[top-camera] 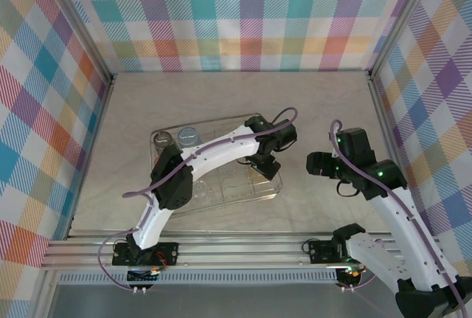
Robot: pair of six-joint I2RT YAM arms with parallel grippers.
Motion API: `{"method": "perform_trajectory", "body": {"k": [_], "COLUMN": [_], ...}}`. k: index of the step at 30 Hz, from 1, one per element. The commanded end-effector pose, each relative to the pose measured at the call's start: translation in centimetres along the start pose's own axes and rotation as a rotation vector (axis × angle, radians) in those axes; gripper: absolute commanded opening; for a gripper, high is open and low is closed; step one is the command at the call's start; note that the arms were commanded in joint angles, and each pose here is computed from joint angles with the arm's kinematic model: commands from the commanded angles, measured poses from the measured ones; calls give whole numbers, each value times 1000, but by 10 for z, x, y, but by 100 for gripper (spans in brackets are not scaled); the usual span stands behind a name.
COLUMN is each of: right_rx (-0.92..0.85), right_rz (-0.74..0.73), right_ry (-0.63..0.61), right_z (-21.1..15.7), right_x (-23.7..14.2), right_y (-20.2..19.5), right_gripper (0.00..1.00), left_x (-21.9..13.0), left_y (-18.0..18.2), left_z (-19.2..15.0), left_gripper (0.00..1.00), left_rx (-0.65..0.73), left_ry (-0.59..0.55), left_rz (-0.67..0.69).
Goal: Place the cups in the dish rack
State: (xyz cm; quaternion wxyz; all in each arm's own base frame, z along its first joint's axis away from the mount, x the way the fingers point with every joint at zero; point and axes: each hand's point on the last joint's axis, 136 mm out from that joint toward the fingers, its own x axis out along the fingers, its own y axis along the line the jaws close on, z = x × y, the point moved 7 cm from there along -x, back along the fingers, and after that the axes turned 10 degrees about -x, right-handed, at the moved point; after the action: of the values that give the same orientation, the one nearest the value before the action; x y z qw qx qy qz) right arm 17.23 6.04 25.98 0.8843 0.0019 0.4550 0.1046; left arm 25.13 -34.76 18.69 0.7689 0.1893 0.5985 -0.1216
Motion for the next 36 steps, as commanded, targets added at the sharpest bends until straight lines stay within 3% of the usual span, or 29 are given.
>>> {"method": "perform_trajectory", "body": {"k": [1, 9, 14, 20, 26, 31, 36], "right_rx": [-16, -19, -88, -185, -246, -262, -256], "right_rz": [55, 261, 287, 278, 287, 226, 218], "right_ry": [16, 168, 224, 301, 338, 337, 322], "right_z": [8, 28, 37, 50, 62, 72, 79], "right_x": [-1, 31, 54, 86, 114, 133, 146], "right_y": [7, 36, 56, 75, 96, 100, 103], "right_gripper": [76, 53, 52, 53, 52, 40, 34], "left_x": [-47, -108, -135, -143, -154, -152, -138], "left_y": [11, 53, 109, 165, 218, 250, 270], "left_z": [1, -17, -53, -106, -163, -208, -242], "left_gripper": [100, 100, 100, 100, 100, 100, 100], "left_rx": [-32, -182, -373, -552, -836, -1035, -1145], "left_ry": [-153, -429, -650, -793, -987, -1142, -1193], "left_rz": [-37, -42, 47, 102, 112, 64, 73]}}
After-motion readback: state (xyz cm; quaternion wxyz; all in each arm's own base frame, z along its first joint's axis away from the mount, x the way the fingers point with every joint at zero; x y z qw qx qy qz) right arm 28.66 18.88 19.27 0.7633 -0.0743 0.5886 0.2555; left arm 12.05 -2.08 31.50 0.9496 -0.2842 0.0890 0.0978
